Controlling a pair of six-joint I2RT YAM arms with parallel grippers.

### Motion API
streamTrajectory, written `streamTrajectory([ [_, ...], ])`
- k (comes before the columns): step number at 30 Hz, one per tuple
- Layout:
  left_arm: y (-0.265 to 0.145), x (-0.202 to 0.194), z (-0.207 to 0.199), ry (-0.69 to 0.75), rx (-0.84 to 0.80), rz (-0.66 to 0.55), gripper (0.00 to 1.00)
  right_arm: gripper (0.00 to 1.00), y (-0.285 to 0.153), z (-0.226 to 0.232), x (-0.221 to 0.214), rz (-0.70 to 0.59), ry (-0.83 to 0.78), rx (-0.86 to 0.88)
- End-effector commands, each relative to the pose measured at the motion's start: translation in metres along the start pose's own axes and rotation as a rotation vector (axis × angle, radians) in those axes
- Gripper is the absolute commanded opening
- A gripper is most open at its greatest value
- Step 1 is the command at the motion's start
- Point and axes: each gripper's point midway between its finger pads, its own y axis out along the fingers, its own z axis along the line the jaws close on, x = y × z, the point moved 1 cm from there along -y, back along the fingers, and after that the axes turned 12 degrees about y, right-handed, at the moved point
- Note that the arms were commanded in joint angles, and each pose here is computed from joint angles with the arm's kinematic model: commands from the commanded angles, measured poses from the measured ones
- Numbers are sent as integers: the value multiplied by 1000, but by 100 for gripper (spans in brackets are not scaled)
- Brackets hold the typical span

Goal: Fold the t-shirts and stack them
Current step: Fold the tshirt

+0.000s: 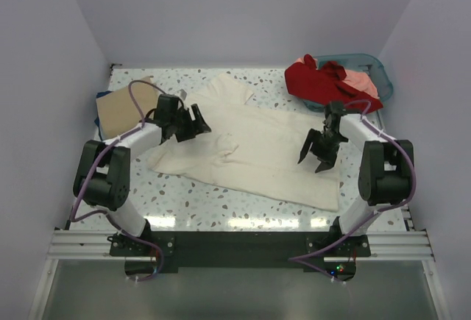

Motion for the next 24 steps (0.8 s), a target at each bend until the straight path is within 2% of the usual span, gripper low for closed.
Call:
streamTrajectory([
  [1, 0, -37, 12, 1, 28, 71, 76, 70, 18, 1, 1, 22, -17, 1],
  [7, -2, -68, 35, -30, 106, 85, 78, 70, 39, -12, -3, 51, -13, -43],
  [14, -20, -123, 60, -82, 207, 178, 80, 70, 56, -31, -5, 71, -18, -133],
  [24, -50, -166, 62, -202, 226, 214, 80, 70, 56, -51, -18, 108, -22, -203],
])
